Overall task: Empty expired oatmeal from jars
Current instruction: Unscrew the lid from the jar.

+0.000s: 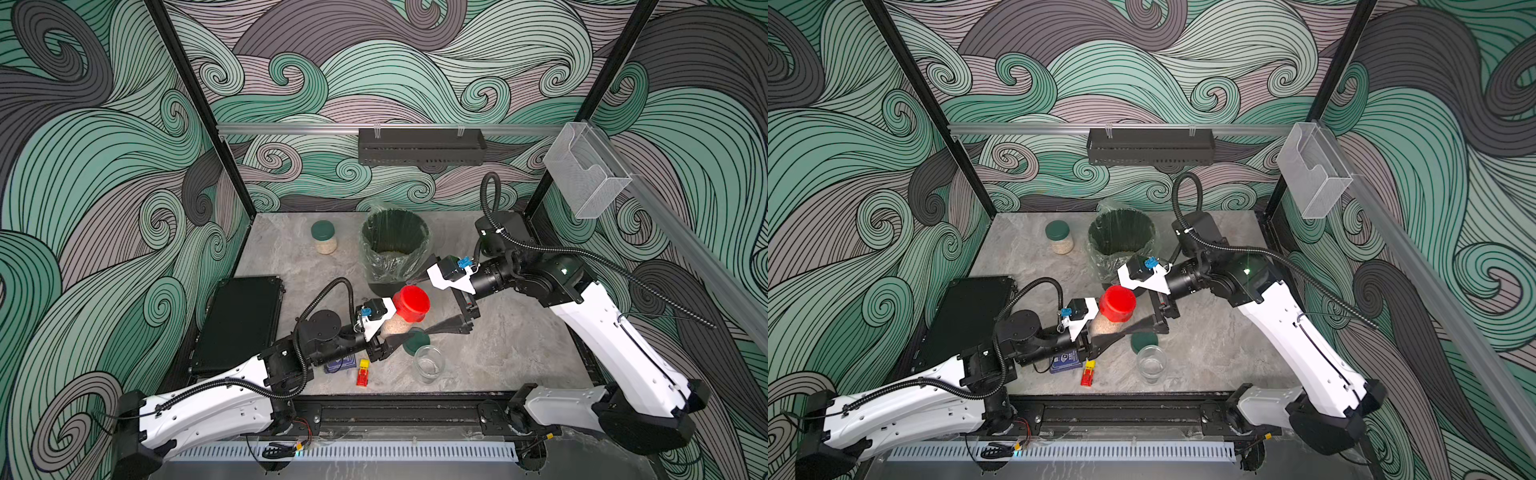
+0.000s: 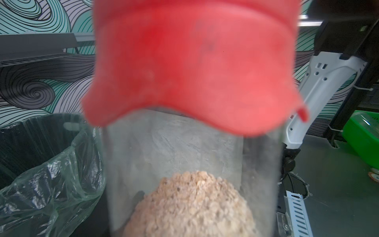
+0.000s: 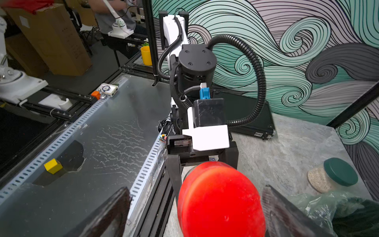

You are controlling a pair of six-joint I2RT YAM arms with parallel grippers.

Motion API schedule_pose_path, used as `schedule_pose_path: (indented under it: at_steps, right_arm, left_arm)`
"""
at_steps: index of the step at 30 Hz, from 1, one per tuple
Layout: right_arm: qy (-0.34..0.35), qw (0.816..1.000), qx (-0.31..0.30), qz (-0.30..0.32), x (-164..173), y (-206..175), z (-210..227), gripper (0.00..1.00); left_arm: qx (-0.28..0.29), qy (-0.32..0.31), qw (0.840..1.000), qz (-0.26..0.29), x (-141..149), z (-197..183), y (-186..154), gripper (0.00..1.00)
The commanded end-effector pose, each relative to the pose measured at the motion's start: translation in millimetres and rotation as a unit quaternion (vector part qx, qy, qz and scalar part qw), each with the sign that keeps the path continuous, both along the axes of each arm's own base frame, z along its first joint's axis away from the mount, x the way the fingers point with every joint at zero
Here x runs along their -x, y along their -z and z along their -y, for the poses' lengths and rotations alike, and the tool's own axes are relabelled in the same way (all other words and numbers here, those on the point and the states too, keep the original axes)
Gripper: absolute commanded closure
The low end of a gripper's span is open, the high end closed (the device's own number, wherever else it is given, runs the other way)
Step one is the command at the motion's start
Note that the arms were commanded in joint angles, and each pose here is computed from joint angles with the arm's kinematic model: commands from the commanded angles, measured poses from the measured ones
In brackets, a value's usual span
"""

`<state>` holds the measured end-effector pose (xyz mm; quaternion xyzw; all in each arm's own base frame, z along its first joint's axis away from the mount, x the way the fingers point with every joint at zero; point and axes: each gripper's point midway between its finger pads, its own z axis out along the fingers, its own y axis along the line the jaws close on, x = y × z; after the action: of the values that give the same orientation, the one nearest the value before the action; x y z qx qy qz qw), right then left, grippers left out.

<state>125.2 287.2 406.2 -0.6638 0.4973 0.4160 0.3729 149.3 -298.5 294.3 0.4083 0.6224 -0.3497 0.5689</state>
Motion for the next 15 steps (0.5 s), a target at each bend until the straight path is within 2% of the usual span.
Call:
schedule_pose_path:
  at_steps: [1,4,7,10,15]
  right_arm:
    - [0.140,0.987,0.013,-0.076,-25.9,-21.6,2.3,0.01]
    - [0.293,0.941,0.031,-0.164,-53.7,-23.1,16.0,0.01]
    - [0.380,0.897,0.071,-0.214,-61.6,-7.4,36.0,0.02]
    - [0.397,0.885,0.106,-0.220,-54.5,4.2,46.0,0.01]
    - [0.382,0.886,0.137,-0.224,-48.6,17.5,41.3,0.01]
  left_arm:
    - [0.023,-0.027,0.999,0.024,-10.8,-1.9,-19.2,0.46]
    - [0.018,-0.033,0.999,0.035,-14.5,-0.3,-17.9,0.46]
    - [0.016,-0.034,0.999,0.039,-15.5,1.1,-18.2,0.46]
    - [0.014,-0.032,0.999,0.040,-15.5,1.9,-17.4,0.46]
    - [0.007,-0.025,0.999,0.035,-13.2,2.9,-15.7,0.46]
